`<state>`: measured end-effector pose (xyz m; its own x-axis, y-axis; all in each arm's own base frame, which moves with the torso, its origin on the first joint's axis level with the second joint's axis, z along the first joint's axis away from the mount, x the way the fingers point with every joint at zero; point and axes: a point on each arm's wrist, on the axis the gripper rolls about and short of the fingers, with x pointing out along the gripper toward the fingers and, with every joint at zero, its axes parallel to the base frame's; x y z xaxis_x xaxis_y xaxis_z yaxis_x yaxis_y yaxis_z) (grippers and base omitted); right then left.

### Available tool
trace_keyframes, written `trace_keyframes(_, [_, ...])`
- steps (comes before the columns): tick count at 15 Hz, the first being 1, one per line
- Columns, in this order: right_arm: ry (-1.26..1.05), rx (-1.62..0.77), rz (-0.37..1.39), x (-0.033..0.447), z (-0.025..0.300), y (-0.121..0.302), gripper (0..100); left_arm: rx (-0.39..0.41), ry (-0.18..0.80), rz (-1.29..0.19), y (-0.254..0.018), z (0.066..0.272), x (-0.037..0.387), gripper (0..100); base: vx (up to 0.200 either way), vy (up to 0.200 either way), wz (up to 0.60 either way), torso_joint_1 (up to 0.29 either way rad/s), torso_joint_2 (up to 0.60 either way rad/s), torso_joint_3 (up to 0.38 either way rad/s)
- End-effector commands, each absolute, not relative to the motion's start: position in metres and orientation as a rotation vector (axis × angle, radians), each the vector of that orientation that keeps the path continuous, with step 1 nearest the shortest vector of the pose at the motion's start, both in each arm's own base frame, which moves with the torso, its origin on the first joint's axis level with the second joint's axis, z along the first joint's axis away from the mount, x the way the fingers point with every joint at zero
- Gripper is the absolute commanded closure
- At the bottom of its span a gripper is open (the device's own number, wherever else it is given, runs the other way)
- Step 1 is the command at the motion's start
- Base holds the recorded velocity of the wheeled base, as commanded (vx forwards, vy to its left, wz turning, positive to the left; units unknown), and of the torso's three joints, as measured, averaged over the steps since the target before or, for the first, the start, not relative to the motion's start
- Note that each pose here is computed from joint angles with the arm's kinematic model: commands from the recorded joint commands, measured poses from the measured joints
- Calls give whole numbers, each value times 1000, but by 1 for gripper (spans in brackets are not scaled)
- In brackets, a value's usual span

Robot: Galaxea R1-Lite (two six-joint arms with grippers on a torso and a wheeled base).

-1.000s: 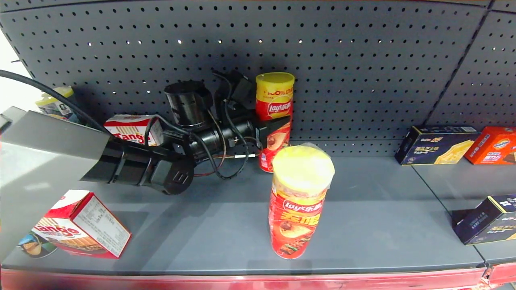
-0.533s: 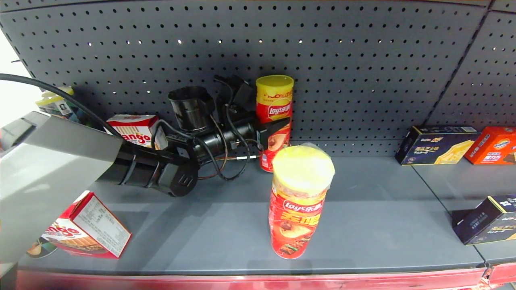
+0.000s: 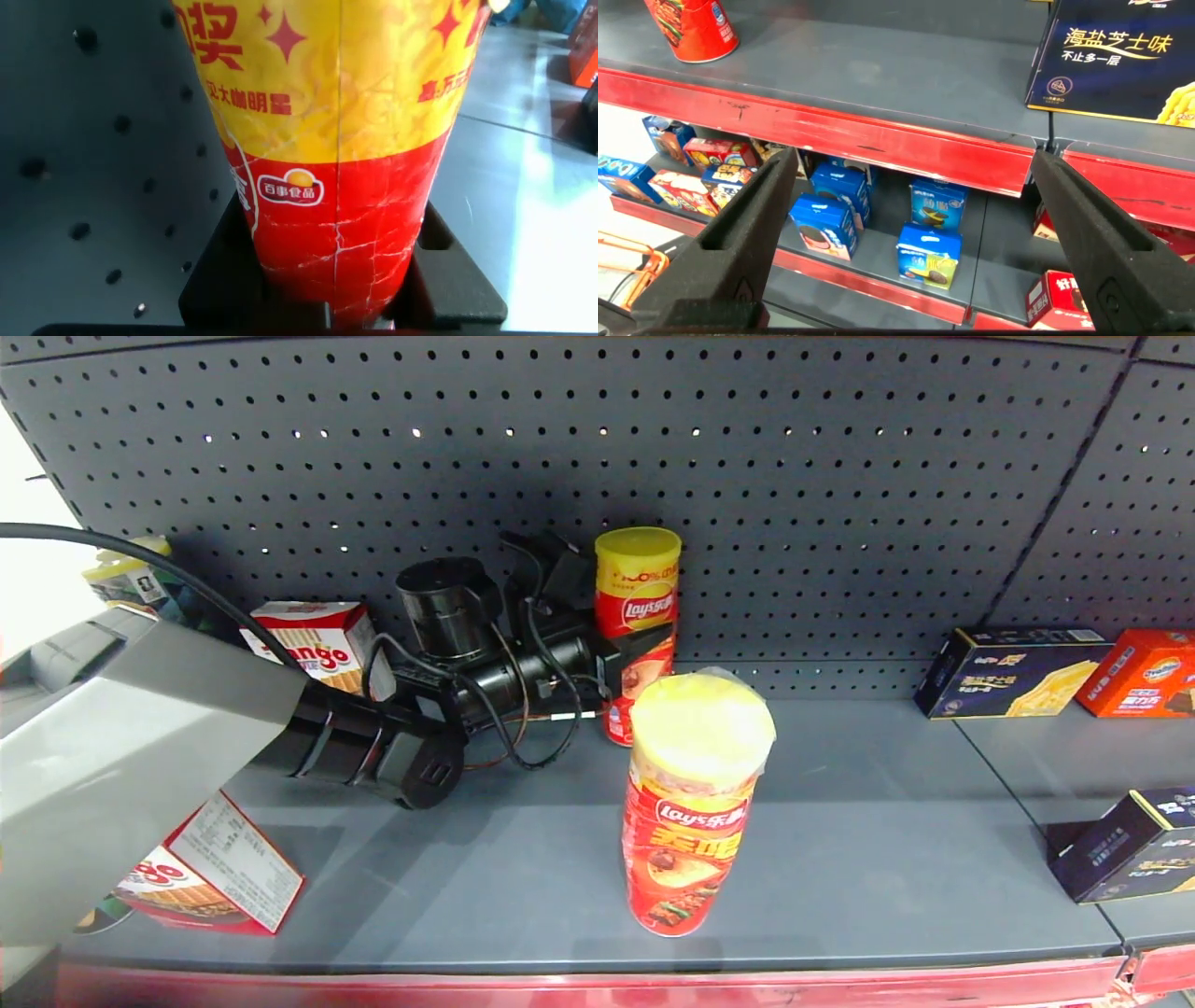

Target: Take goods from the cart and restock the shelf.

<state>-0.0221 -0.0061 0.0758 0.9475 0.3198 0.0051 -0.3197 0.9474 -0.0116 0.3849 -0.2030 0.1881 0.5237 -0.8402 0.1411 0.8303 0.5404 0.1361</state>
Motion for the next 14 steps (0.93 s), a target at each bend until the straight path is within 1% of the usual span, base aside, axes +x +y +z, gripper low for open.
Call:
trace_keyframes(1, [-7,-12,327,-22,76,-6,0,54,-195,-1000,-203,187,384,100,0,0,0,0,0,0])
trace_keyframes(3, [-7,-12,325,-22,76,-6,0,54,-195,-1000,-203,187,384,100,0,0,0,0,0,0])
trace_keyframes(6, [-7,-12,327,-22,76,-6,0,62,-162,-1002,-202,174,380,100,0,0,0,0,0,0])
trace_keyframes(9, [-7,-12,325,-22,76,-6,0,63,-163,-1002,-201,171,378,100,0,0,0,0,0,0])
trace_keyframes(10, [-7,-12,325,-22,76,-6,0,62,-167,-1002,-201,172,379,0,0,0,0,0,0,0])
trace_keyframes(12, [-7,-12,327,-22,76,-6,0,62,-171,-999,-200,174,379,0,0,0,0,0,0,0])
trace_keyframes(14, [-7,-12,325,-22,76,-6,0,62,-183,-995,-198,180,378,0,0,0,0,0,0,0])
